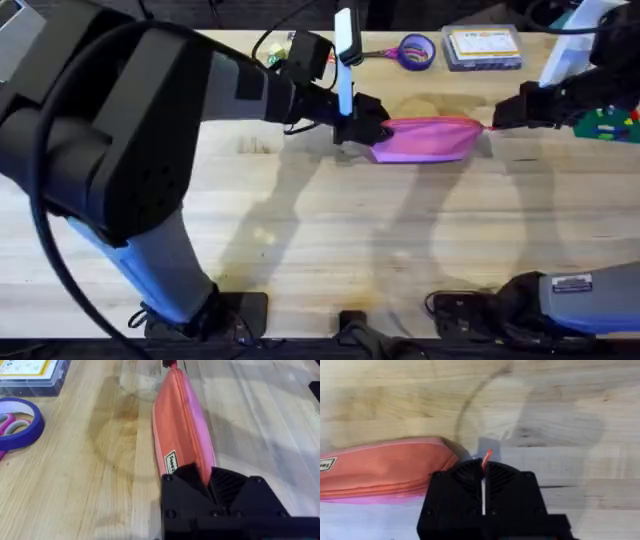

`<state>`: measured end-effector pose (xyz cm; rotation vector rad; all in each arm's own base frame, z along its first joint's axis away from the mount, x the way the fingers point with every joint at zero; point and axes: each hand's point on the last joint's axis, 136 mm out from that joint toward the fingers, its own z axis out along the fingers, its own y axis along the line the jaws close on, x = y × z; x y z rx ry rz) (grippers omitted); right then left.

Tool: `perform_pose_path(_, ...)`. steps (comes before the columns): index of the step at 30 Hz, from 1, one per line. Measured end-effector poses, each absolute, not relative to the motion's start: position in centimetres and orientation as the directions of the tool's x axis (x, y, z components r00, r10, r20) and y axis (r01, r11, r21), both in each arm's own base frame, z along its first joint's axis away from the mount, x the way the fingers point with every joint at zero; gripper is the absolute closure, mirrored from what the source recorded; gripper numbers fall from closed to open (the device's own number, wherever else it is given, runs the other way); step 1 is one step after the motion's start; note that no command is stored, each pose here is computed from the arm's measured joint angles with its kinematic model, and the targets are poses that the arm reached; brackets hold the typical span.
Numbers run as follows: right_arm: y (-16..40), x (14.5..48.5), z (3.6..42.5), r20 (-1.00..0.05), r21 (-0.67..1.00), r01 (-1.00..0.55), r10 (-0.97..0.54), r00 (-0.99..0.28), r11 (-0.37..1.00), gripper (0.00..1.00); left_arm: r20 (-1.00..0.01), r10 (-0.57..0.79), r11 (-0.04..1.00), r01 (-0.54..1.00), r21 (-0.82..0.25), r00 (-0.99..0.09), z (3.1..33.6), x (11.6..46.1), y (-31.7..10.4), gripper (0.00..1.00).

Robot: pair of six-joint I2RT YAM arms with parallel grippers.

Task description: Unzip the bag, pick up the pens from the table one at a time and place them inside, then zip the bag closed.

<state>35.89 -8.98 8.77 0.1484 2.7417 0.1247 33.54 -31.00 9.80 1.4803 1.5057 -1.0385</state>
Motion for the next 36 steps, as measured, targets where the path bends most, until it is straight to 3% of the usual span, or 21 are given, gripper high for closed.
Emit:
perform_pose_path(18,-10.4,36.5,8.9,-0.408,0.061,0.114,0.129,-0.904,0.992,0.968,-0.926,0.375,-0.002,0.999,-0.036,-0.032,9.8,33.6,-30.9,0.957)
perform_pose_path(19,-10.4,36.5,8.9,-0.409,0.062,0.117,0.132,-0.903,0.991,0.923,-0.926,0.375,-0.002,0.999,-0.036,-0.033,9.8,33.6,-30.9,0.957)
perform_pose_path(20,-10.9,36.6,9.0,-0.417,0.05,0.129,0.138,-0.899,0.99,0.498,-0.925,0.377,0.005,0.999,-0.042,-0.04,9.7,33.8,-30.6,0.957)
perform_pose_path(23,-11.0,36.1,9.8,-0.424,0.052,0.134,0.143,-0.894,0.99,0.079,-0.925,0.377,0.015,0.999,-0.044,-0.047,9.6,34.0,-30.3,0.957)
perform_pose_path(24,-10.9,36.0,10.5,-0.437,0.049,0.13,0.138,-0.889,0.99,0.022,-0.925,0.377,0.018,0.999,-0.045,-0.048,9.6,34.1,-30.2,0.957)
perform_pose_path(33,-9.7,33.4,18.8,-0.591,0.019,0.117,0.105,-0.8,0.993,0.004,-0.925,0.378,0.02,0.999,-0.044,-0.048,9.6,34.2,-30.1,0.957)
perform_pose_path(34,-9.5,33.0,19.5,-0.603,0.019,0.113,0.102,-0.791,0.993,0.004,-0.925,0.378,0.019,0.999,-0.042,-0.046,9.6,34.2,-30.1,0.917)
perform_pose_path(36,-9.1,32.4,20.6,-0.626,0.019,0.107,0.095,-0.774,0.994,0.004,-0.926,0.375,0.016,0.999,-0.04,-0.043,9.7,34.2,-30.1,0.602)
